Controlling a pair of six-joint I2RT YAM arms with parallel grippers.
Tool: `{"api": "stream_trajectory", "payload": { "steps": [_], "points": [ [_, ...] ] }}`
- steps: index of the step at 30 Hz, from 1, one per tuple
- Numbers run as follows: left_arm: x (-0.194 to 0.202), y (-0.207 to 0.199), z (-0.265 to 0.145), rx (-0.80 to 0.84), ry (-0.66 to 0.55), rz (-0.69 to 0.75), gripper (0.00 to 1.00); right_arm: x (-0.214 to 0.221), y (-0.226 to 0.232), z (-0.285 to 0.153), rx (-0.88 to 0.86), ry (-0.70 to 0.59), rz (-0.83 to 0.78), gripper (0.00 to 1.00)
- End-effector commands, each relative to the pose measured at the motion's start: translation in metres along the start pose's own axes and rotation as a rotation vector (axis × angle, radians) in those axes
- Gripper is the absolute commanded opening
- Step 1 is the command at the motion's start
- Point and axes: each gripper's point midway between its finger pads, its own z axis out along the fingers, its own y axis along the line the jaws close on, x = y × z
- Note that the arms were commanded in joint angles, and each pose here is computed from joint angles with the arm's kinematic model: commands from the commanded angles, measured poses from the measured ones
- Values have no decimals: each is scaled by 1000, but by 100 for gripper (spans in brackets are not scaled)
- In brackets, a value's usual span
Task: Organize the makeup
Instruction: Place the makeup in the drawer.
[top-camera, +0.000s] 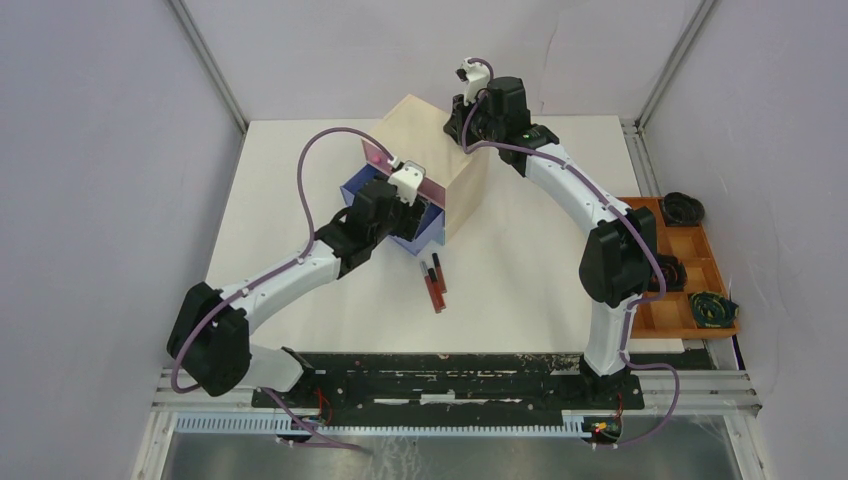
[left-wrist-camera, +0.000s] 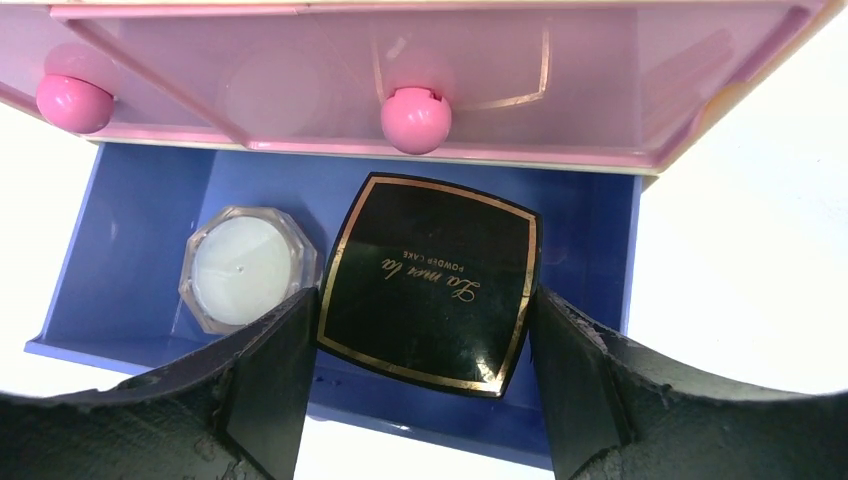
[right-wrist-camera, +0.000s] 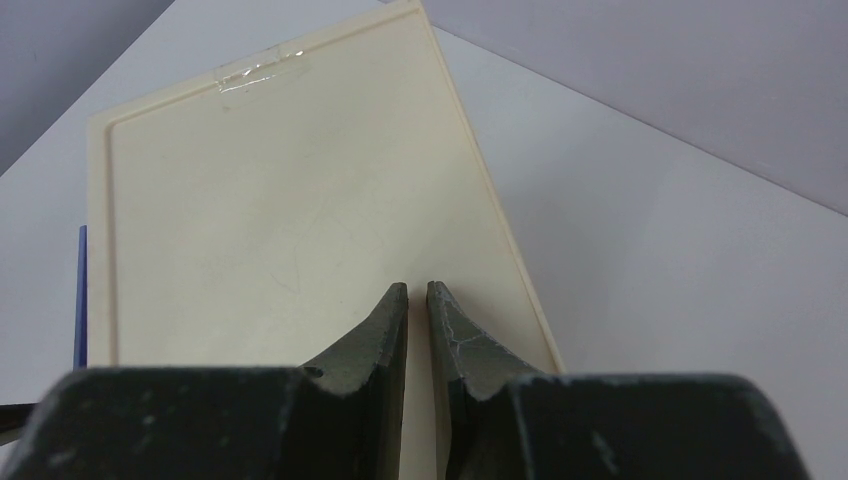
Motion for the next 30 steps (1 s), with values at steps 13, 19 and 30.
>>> {"api": "stream_trajectory", "payload": {
  "steps": [13, 19, 30],
  "points": [
    [-43, 11, -15, -31, -159, -80, 99, 239, -39, -41, 157, 776, 127, 20],
    [-51, 36, -39, -100, -219, -166, 96, 239, -38, -39, 151, 778, 130, 20],
    [11, 78, -80, -373, -235, -397, 3, 236, -38, -38, 151, 776, 131, 20]
  ]
}}
